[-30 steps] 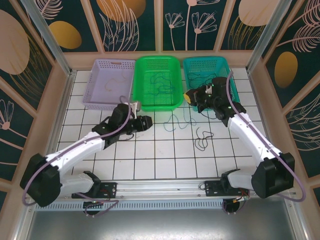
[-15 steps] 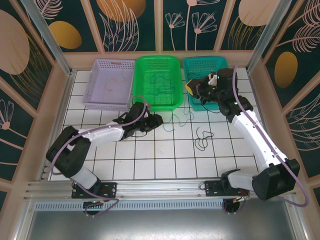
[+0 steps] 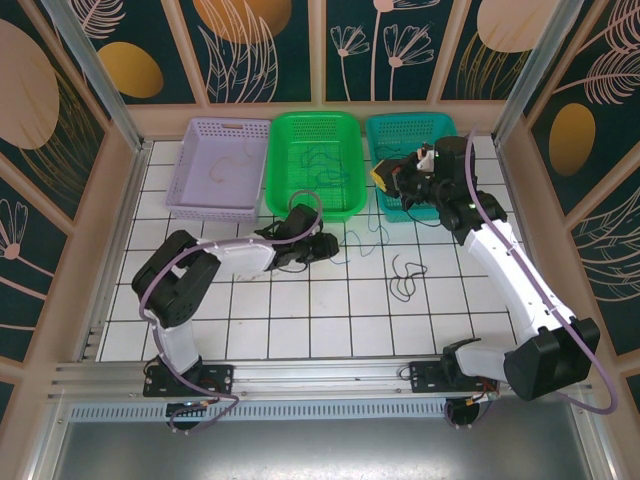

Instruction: Untangle the cables

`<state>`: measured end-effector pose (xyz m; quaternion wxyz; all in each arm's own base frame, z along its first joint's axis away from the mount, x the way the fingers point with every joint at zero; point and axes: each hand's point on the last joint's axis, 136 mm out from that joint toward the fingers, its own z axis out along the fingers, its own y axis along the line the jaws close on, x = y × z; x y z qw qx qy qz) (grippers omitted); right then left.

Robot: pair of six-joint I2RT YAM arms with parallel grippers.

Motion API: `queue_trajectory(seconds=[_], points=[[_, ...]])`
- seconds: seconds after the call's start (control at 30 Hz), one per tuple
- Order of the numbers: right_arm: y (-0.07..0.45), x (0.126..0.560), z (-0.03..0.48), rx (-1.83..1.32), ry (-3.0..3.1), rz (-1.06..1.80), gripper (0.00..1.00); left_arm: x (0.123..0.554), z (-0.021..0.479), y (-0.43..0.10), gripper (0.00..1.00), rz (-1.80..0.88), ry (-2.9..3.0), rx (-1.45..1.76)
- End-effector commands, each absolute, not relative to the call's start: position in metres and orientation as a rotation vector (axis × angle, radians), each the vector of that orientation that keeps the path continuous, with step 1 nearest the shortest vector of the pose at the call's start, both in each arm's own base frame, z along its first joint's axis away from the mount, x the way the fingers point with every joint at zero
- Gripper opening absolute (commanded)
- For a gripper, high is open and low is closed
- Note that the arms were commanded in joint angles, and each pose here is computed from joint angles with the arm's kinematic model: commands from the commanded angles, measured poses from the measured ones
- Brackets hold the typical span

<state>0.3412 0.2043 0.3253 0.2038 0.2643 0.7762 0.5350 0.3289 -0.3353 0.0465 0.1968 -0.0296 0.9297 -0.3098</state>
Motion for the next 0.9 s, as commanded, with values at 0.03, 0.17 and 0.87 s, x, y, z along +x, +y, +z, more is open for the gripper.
queue_trajectory(seconds=[0.03,0.17,0.87], points=[[0.202,0.340,0.331,0.728,2.148,1.520,0.00,0.334,0.035,-0.333,0.40,-0.737,2.613,-0.015],[0.200,0.340,0.329,0.740,2.146,1.522,0.00,0.332,0.024,-0.338,0.35,-0.694,2.629,0.039],[0.197,0.343,0.325,0.762,2.135,1.535,0.00,0.321,0.045,-0.327,0.45,-0.507,2.580,0.080]])
